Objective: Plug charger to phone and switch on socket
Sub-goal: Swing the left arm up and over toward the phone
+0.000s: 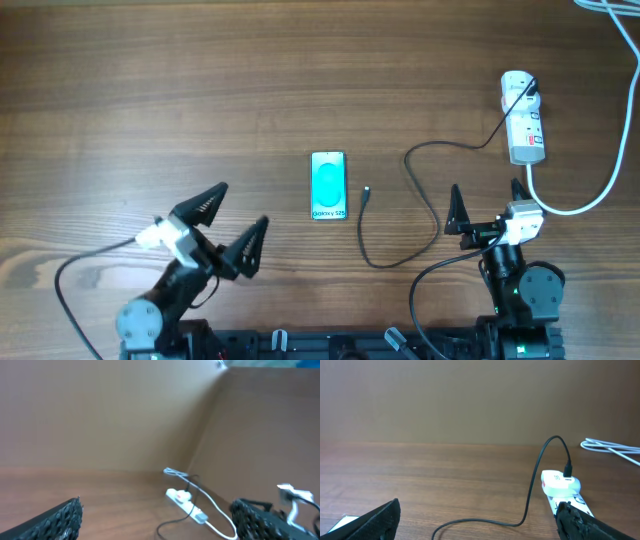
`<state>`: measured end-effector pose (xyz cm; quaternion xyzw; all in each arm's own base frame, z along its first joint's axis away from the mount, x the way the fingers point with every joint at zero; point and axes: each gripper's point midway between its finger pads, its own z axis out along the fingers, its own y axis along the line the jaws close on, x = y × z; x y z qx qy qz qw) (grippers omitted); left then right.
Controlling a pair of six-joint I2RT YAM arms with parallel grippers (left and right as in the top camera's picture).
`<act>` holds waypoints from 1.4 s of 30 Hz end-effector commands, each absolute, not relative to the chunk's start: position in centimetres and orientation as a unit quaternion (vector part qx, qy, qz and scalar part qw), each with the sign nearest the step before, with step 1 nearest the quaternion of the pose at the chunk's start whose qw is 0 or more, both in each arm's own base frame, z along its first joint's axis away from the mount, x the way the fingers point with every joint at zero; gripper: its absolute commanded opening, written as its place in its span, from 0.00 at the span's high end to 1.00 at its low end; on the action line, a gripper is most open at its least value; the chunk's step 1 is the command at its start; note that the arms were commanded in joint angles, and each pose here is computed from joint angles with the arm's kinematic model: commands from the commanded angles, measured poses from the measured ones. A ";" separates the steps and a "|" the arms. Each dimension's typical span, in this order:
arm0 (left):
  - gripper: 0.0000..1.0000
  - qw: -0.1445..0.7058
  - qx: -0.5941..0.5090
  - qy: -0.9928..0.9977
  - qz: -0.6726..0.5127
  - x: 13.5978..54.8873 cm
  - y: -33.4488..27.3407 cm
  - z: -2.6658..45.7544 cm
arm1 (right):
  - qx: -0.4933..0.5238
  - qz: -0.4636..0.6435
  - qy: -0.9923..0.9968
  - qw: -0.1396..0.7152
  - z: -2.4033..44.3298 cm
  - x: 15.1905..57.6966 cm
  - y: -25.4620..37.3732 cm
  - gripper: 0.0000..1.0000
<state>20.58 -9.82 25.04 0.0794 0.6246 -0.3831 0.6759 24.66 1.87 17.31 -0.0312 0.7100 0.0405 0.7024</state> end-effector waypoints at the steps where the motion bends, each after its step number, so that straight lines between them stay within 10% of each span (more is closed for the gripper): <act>1: 0.00 0.697 0.064 0.646 -0.303 22.2 -8.0 28.4 | -0.030 0.030 0.707 0.706 17.4 24.7 1.6 0.00; 10: 0.00 0.417 -0.113 0.881 -0.194 28.0 -3.7 23.6 | -0.030 0.031 0.707 0.705 17.4 24.7 1.6 0.00; 20: 0.00 0.160 -0.105 0.901 -0.389 29.3 -11.3 18.8 | -0.030 0.031 0.707 0.705 17.4 24.7 1.6 0.00; 42: 0.01 0.027 -0.104 0.993 -0.049 30.5 -17.3 15.4 | -0.030 0.031 0.707 0.705 17.4 24.7 1.6 0.00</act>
